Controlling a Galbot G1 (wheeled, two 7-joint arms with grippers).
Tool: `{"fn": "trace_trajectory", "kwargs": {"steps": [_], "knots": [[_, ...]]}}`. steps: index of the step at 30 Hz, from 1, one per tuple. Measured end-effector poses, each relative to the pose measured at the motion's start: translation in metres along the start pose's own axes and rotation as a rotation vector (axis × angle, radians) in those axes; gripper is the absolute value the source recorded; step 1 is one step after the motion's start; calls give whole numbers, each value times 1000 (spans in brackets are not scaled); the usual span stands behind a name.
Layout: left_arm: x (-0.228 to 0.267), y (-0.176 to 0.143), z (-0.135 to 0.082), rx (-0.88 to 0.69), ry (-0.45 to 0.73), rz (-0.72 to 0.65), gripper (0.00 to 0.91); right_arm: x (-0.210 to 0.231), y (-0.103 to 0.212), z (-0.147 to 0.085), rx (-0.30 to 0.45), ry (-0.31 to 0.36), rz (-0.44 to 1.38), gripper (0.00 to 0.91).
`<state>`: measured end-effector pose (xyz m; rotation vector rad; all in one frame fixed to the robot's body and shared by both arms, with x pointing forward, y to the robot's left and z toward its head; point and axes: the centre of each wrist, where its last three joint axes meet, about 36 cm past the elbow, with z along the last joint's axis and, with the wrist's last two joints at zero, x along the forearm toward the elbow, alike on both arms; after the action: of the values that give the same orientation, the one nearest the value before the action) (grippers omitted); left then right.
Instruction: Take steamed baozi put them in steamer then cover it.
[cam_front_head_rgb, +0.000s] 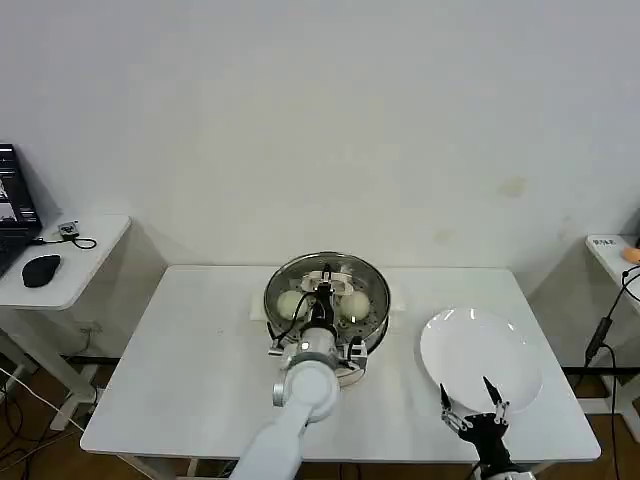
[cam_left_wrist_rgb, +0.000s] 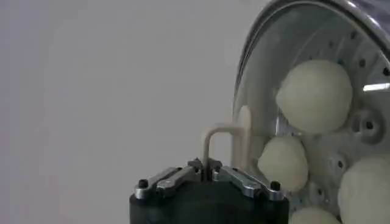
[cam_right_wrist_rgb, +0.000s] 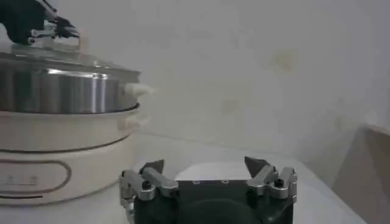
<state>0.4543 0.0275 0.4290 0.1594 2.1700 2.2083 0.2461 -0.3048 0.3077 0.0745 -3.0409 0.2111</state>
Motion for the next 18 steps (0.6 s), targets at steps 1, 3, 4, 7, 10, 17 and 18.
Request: {"fn": "trace_trajectory", "kwargs": {"steps": [1,3,4,7,10,17,18], "knots": [[0,1,0,3,1,0,0,0,0,1,1,1,-1,907],[-1,2,0,5,1,-2,0,0,1,1,1,3,-3,907],[-1,2,0,7,1,-2,0,0,1,2,1,3,-4,907],[-1,3,1,12,3,-1,0,0,2,3,1,5,-7,907],[-1,2,1,19,5,4,0,0,4,3,2,7,-11,907],[0,-1,3,34,9,15,0,0,7,4,3,10,-18,907],[0,-1,3,36,10,15,101,0,7,4,3,10,-19,907]]}}
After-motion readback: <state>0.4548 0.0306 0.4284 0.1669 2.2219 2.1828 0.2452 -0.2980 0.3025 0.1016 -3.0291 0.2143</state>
